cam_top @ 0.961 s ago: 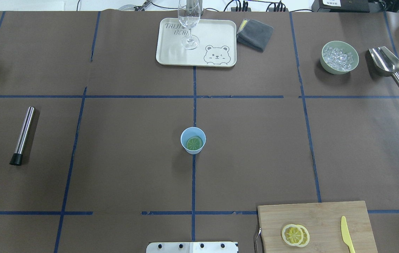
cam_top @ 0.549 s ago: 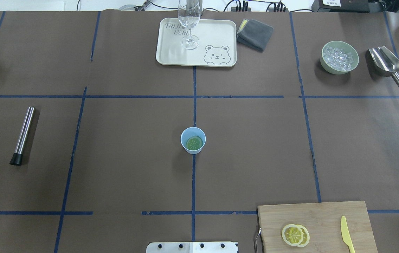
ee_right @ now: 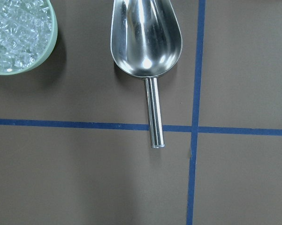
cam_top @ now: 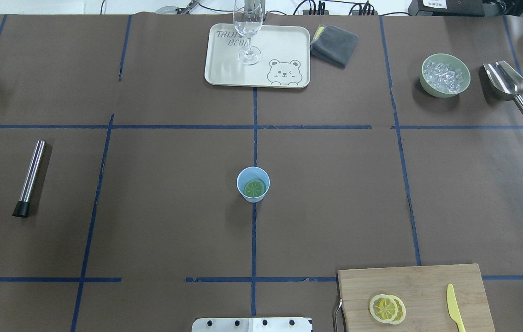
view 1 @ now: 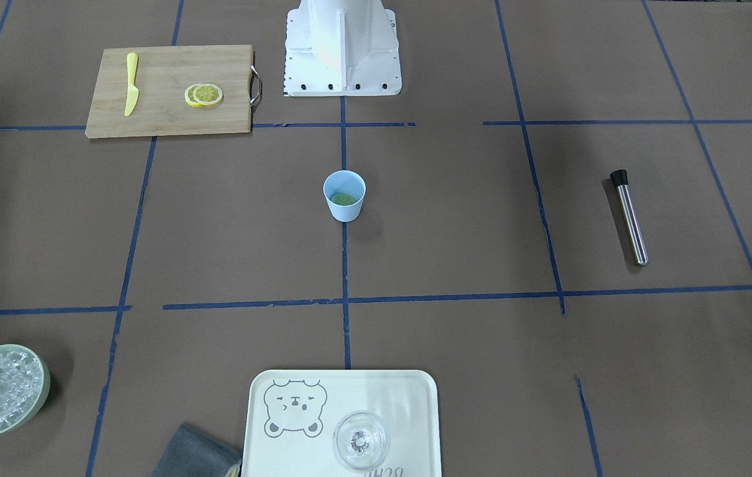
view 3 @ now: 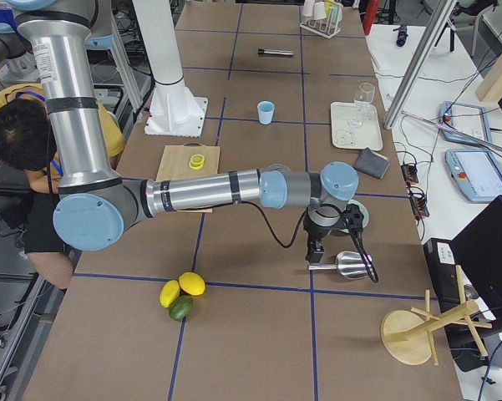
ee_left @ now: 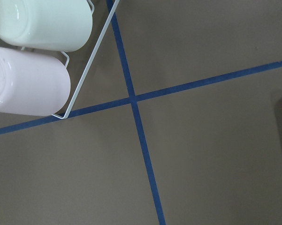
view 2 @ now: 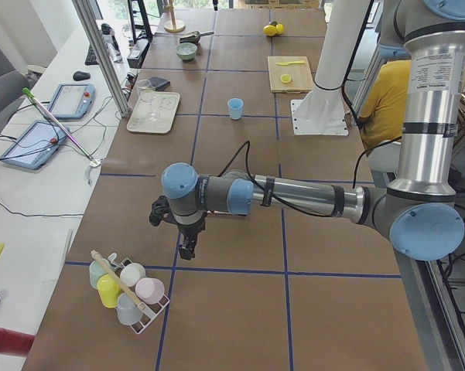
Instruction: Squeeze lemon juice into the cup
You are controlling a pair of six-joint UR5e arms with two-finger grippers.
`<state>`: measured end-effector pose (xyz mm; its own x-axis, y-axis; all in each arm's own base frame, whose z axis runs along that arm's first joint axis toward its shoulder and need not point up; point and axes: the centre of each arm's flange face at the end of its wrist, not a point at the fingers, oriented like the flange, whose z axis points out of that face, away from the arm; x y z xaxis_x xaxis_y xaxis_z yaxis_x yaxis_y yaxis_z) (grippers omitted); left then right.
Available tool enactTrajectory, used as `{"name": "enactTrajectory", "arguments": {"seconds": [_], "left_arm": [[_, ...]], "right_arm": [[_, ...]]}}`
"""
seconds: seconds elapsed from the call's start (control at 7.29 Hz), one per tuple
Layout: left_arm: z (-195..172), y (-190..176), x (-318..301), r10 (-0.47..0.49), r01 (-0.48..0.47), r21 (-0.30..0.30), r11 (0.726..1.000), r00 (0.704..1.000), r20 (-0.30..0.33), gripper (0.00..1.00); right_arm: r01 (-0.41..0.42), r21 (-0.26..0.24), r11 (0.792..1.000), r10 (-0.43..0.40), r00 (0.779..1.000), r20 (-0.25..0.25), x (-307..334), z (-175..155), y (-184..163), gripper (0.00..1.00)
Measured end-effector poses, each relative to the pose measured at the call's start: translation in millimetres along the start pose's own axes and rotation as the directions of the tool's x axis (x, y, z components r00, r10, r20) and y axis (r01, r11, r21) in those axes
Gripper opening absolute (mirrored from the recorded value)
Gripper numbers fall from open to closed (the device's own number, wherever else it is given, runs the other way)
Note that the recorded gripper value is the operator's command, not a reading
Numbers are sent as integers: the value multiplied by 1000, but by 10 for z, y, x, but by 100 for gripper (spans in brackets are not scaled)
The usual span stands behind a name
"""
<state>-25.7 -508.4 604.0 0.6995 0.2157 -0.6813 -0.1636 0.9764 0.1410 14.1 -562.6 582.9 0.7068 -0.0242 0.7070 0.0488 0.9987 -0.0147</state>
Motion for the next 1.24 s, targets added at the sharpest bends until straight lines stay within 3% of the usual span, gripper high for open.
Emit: {"name": "enactTrajectory", "arguments": {"seconds": [0.82,1.24], "left_arm": [[187,99,-199,-66,65,-66,996,998,-8,100],[132,146,-324,-93,91,-51,995,995,-29,100]], "right_arm": [[-2,-9,1000,2,1000,6,-8,38,-1,100],[-3,-11,1000,3,1000,7,-7,46,-2,100]]}}
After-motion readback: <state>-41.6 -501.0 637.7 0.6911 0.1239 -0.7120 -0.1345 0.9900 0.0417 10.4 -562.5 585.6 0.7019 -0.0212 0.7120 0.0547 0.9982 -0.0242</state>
